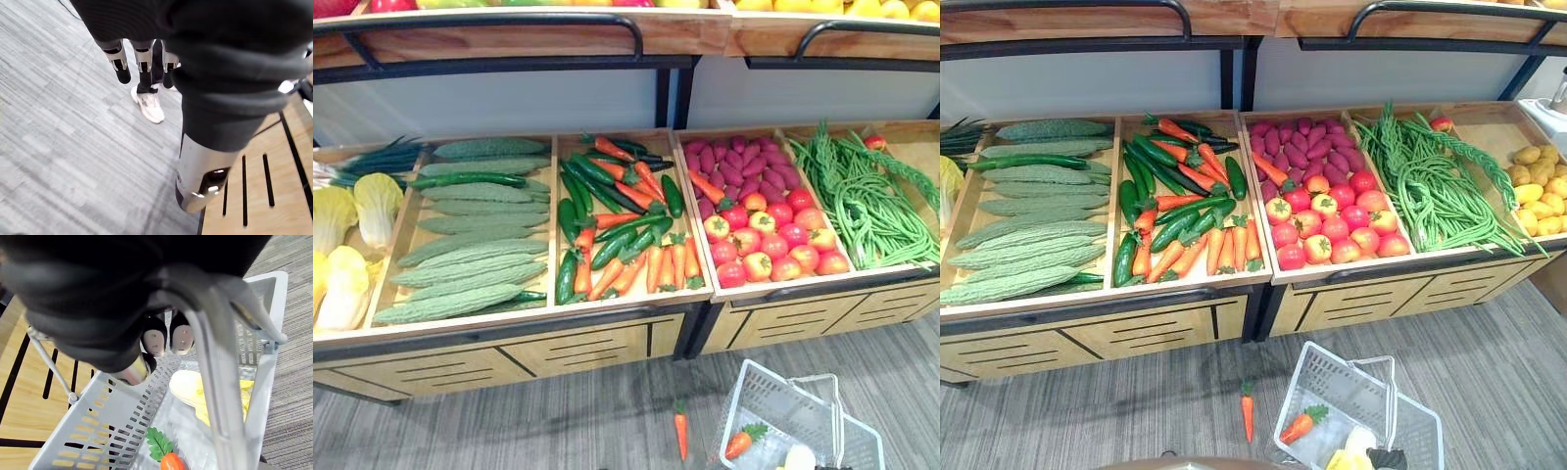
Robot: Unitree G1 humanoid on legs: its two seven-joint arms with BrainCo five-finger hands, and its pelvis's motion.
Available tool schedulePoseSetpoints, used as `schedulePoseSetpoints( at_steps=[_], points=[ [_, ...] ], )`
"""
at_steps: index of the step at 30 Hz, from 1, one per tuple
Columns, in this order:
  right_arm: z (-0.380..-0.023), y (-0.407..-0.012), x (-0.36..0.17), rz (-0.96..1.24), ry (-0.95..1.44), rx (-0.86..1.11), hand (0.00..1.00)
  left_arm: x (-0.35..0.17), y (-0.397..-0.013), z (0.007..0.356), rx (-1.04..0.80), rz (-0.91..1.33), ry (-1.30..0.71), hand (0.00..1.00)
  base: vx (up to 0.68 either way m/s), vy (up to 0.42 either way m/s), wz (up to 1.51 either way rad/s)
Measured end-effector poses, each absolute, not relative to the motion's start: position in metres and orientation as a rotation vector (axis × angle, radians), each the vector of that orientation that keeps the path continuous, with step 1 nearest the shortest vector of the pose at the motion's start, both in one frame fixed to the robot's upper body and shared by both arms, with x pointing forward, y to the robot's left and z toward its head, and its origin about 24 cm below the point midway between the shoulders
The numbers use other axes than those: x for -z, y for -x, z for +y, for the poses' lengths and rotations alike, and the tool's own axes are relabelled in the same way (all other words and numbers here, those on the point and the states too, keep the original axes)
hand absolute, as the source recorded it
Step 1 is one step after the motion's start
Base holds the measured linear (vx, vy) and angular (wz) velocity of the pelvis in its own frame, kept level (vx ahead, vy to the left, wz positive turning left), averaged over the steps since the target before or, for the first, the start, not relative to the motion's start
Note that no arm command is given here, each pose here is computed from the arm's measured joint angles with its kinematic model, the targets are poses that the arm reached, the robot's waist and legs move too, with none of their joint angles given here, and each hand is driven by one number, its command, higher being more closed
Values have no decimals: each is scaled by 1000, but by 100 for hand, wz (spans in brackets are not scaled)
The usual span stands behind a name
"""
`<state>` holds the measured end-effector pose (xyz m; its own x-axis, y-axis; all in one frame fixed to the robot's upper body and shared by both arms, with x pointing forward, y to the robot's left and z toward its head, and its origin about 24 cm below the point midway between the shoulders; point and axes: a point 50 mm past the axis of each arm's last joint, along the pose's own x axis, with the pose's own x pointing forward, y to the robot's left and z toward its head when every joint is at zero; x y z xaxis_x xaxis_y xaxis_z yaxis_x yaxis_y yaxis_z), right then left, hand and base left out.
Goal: Pick vegetable in the basket
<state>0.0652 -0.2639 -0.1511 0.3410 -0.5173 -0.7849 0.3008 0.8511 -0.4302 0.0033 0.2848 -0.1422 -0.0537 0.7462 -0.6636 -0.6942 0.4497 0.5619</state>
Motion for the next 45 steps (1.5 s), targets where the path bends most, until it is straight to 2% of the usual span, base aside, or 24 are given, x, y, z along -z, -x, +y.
schedulePoseSetpoints(
  at_steps=[3,13,16,20,23,33,42,45],
  points=[
    [-260,-69,152,1105,231,508,100,147,-17,276,-1012,1141,-72,0,0,3,-9],
    [-261,-74,151,1088,216,520,100,159,-35,238,-704,1177,-111,0,-8,23,-28],
    [-254,-78,151,1064,180,536,100,159,-45,238,-636,1160,-161,0,21,124,-58],
    [-237,-102,146,969,163,488,100,156,-63,236,-536,1120,-240,0,-129,212,-141],
    [-248,-106,142,948,167,523,100,155,-74,230,-467,1084,-276,0,-116,165,-130],
    [-234,-113,148,990,184,432,100,155,-70,230,-445,1089,-288,0,-63,-65,-145],
    [-241,-91,151,1040,213,456,100,156,-77,223,-432,1081,-276,0,-20,-165,-86],
    [-241,-96,150,1028,231,434,100,155,-76,227,-453,1072,-279,0,-1,-7,-106]
  ],
)
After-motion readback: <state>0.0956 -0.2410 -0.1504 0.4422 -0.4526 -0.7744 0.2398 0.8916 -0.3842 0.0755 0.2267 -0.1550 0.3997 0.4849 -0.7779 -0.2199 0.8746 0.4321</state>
